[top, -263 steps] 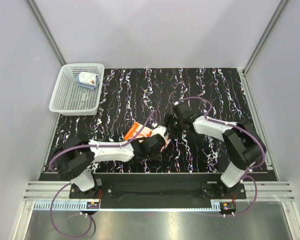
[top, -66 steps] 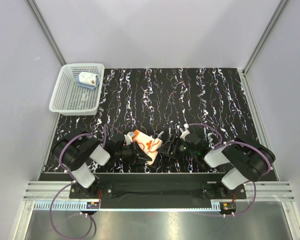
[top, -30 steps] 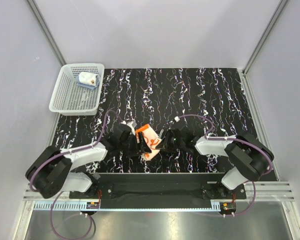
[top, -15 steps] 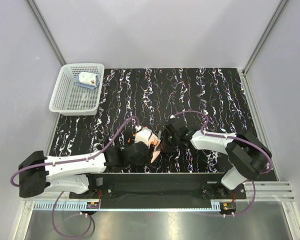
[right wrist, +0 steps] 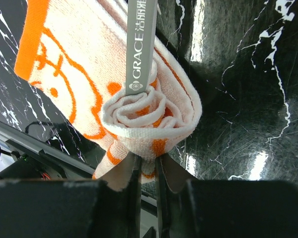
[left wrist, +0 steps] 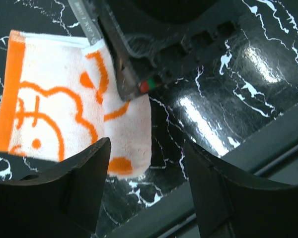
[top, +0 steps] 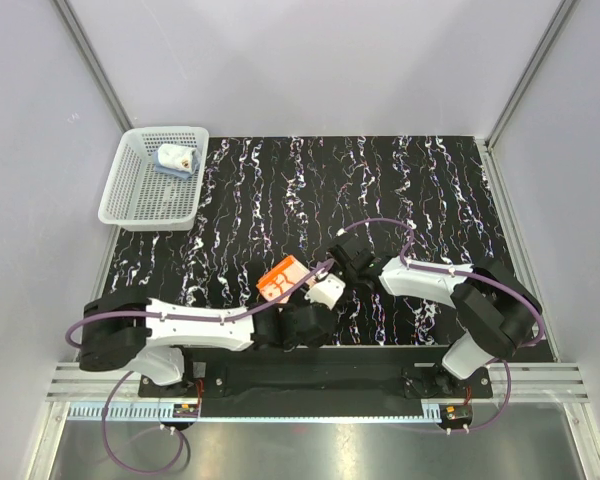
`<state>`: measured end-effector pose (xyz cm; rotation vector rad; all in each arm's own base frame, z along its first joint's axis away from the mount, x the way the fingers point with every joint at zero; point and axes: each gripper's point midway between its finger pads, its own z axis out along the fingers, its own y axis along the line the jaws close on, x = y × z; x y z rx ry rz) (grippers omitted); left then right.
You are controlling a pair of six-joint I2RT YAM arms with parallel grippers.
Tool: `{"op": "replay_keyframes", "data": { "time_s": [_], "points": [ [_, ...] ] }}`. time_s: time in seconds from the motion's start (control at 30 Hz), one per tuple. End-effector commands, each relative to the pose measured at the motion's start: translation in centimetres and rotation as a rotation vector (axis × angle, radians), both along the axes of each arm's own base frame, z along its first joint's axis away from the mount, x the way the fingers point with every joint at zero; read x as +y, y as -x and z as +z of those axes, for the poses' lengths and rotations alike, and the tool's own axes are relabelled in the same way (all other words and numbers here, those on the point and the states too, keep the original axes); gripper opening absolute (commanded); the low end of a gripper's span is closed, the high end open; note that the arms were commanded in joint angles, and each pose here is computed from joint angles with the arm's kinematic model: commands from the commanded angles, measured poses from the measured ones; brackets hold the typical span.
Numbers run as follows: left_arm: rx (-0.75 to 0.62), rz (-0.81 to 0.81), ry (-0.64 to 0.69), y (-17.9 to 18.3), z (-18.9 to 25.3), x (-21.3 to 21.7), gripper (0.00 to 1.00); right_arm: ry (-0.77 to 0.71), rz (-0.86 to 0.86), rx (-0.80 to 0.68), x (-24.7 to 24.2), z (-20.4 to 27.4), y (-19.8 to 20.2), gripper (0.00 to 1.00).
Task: Roll the towels
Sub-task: Roll the towel
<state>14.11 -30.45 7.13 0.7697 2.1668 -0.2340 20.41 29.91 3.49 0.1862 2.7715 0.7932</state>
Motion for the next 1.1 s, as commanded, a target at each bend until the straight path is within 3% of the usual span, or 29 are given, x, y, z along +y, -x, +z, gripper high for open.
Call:
{"op": "replay_keyframes", "data": {
  "time_s": [0.0,0.4,0.7,0.83,1.07],
  "points": [
    [-0.065,0.005,0.044,-1.2,1.2,-2.0,0.65,-0.009,0.036,-0.007,0.8,0.7,0.1,0.12],
    [-0.047,0.066,-0.043,-1.4,-2.8,-1.0,0.6,-0.013,0.042,-0.003,0.8,0.9,0.3,0.12],
    [-0.062,0.132,-0.06,-1.8,-3.3,0.9,0.61,-0.031,0.053,-0.005,1.1,1.4,0.4,0.12],
    [-0.053,0.182,-0.079,-2.3,-3.9,1.8,0.49,-0.038,0.065,0.002,1.3,1.6,0.5,0.12],
    [0.007,0.247,-0.102,-1.9,-6.1,3.8,0.46,-0.033,0.078,-0.002,1.4,2.1,0.4,0.13]
  ]
}}
